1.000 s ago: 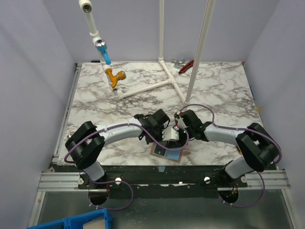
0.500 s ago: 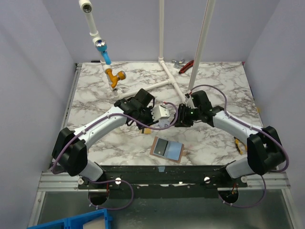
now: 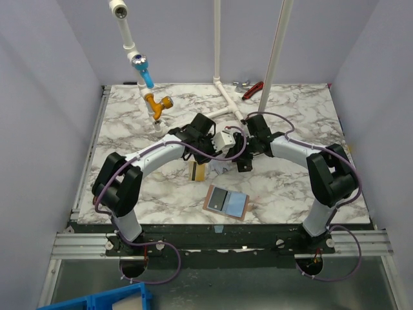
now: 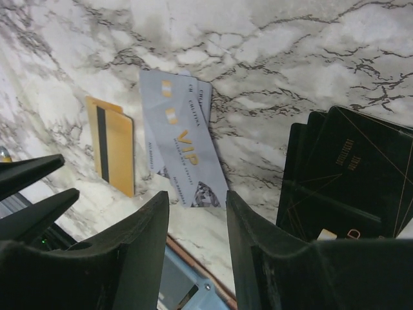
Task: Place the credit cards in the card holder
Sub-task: Pick up the credit card from the center of the board.
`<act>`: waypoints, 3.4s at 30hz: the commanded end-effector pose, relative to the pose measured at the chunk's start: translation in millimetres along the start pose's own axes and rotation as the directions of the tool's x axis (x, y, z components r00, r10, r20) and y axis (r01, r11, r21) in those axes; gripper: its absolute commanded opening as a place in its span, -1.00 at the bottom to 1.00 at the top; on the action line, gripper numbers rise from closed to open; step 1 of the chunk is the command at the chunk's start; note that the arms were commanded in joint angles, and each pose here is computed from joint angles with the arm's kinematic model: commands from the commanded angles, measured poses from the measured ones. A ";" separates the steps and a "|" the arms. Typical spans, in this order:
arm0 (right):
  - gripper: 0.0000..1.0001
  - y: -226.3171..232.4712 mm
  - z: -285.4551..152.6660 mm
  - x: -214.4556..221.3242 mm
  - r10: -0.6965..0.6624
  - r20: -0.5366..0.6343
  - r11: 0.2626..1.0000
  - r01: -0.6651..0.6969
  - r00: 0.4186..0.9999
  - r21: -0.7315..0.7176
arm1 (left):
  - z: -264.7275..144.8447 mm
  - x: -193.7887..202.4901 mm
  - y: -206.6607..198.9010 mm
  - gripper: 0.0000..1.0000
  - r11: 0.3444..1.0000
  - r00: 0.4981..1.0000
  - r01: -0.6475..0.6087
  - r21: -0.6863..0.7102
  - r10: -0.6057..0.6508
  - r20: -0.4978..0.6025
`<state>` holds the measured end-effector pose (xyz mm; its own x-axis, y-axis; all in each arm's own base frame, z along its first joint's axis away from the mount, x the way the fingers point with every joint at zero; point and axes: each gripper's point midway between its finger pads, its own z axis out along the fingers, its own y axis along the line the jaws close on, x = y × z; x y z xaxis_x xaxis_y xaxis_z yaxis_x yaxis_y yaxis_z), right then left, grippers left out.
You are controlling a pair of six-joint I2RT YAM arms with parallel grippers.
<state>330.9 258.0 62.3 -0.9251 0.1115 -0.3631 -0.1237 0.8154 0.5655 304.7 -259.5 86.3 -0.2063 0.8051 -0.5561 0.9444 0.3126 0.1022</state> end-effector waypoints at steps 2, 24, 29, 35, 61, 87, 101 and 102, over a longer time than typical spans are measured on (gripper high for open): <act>-0.13 -12.2 17.3 -10.3 0.028 0.035 1.000 -0.029 0.999 0.013 | 13.1 -41.8 20.4 -0.37 1.000 0.992 -0.002 -0.004 0.003 0.123; -0.69 -34.2 24.8 32.8 0.136 0.032 0.991 -0.135 0.990 -0.019 | 29.9 -41.1 9.6 -0.34 0.965 0.971 0.237 0.114 -0.239 0.003; -0.70 -26.0 10.9 22.6 0.129 0.078 0.991 -0.128 0.989 -0.025 | 29.3 -39.1 11.0 -0.30 0.950 0.957 0.290 0.120 -0.291 -0.004; -0.80 -10.3 1.4 18.9 0.134 0.094 0.987 -0.125 0.986 -0.096 | 34.1 -29.8 8.8 -0.29 0.944 0.952 0.306 0.121 -0.305 -0.027; -0.99 -28.5 29.2 52.5 0.219 -0.003 0.969 -0.218 0.976 -0.112 | 40.8 -31.2 16.6 0.08 0.893 0.913 0.407 0.191 -0.405 -0.053; -0.99 -42.5 32.2 69.6 0.241 -0.026 0.967 -0.243 0.970 -0.074 | 54.3 -25.2 18.6 0.53 0.823 0.867 0.499 0.271 -0.472 -0.161; -0.99 -45.0 32.1 74.2 0.251 -0.032 0.965 -0.252 0.968 -0.070 | 56.3 -24.3 15.3 0.46 0.803 0.863 0.506 0.315 -0.476 -0.173; -0.99 -45.4 32.1 74.7 0.253 -0.034 0.965 -0.255 0.967 -0.069 | 56.7 -23.9 15.6 0.45 0.801 0.861 0.508 0.316 -0.477 -0.175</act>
<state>297.3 262.2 15.2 -0.9214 0.2975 -0.2499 0.0177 0.6746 0.7380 336.4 -298.2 54.0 -0.6746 0.6337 -0.3787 0.7346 0.5256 -0.4291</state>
